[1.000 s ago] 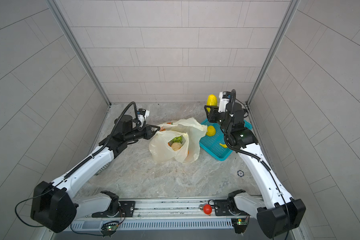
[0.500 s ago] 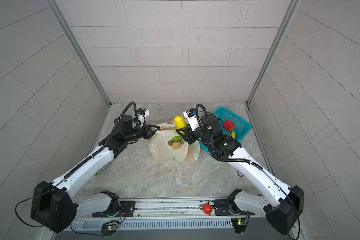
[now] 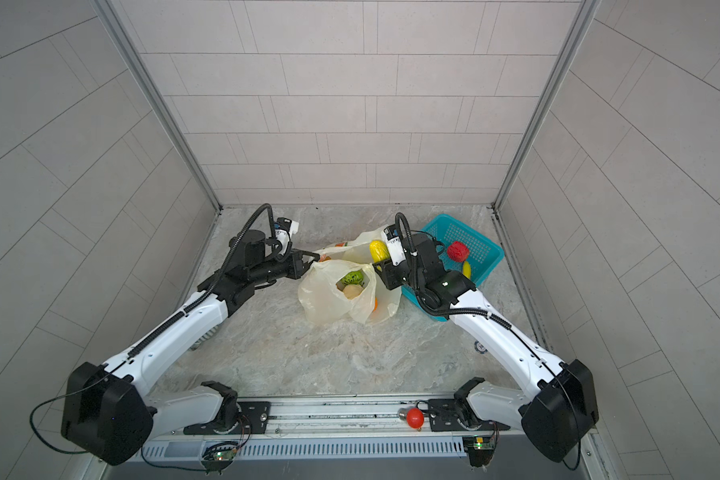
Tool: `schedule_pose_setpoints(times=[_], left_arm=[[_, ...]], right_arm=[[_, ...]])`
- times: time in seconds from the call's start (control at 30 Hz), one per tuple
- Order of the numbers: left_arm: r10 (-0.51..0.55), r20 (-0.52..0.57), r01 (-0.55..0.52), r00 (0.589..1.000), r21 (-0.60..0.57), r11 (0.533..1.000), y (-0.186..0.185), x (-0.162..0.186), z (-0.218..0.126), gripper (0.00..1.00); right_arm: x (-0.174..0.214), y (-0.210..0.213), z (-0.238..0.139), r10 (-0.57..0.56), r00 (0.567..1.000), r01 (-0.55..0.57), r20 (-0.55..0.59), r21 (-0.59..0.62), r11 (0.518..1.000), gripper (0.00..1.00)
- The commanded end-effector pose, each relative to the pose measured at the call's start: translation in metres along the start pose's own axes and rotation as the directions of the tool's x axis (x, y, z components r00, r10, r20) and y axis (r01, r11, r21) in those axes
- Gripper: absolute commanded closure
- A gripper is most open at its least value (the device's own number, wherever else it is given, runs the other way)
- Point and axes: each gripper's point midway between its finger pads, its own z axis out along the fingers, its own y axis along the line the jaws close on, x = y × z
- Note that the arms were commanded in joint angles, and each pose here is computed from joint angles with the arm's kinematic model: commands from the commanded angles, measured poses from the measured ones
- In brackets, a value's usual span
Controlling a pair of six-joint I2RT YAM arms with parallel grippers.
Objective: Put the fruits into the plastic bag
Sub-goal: 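Carry the papaya into the held-open bag and open the right gripper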
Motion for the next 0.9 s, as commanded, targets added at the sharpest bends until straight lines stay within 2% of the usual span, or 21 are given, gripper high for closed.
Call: schedule_pose_setpoints(times=[0.0,0.23,0.37,0.57,0.7,0.87], left_arm=[[0.030,0.013,-0.030,0.999,0.020,0.999,-0.008,-0.003,-0.005,1.00],[0.029,0.011,-0.030,1.000,0.022,0.999,-0.009,-0.002,-0.004,1.00],[0.029,0.012,-0.029,1.000,0.025,0.999,-0.010,-0.002,-0.003,1.00],[0.029,0.009,-0.030,1.000,0.028,0.999,-0.011,-0.001,-0.002,1.00],[0.032,0.012,-0.032,0.999,0.033,0.999,-0.012,-0.002,-0.002,1.00],[0.036,0.011,-0.037,0.999,0.031,0.999,-0.012,-0.002,-0.002,1.00]], right_arm=[[0.008,0.003,0.006,-0.017,0.999,0.016,-0.031,-0.015,1.000,0.69],[0.027,0.039,0.031,-0.057,0.994,0.047,-0.096,-0.106,0.993,0.68],[0.039,0.047,0.049,-0.024,0.992,0.007,-0.123,-0.135,0.991,0.68],[0.070,0.028,0.080,0.020,0.981,-0.028,-0.193,-0.036,0.999,0.65],[0.083,0.009,0.092,0.048,0.971,-0.038,-0.236,0.049,0.998,0.57],[0.070,-0.002,0.086,0.081,0.974,-0.059,-0.212,0.108,0.992,0.35]])
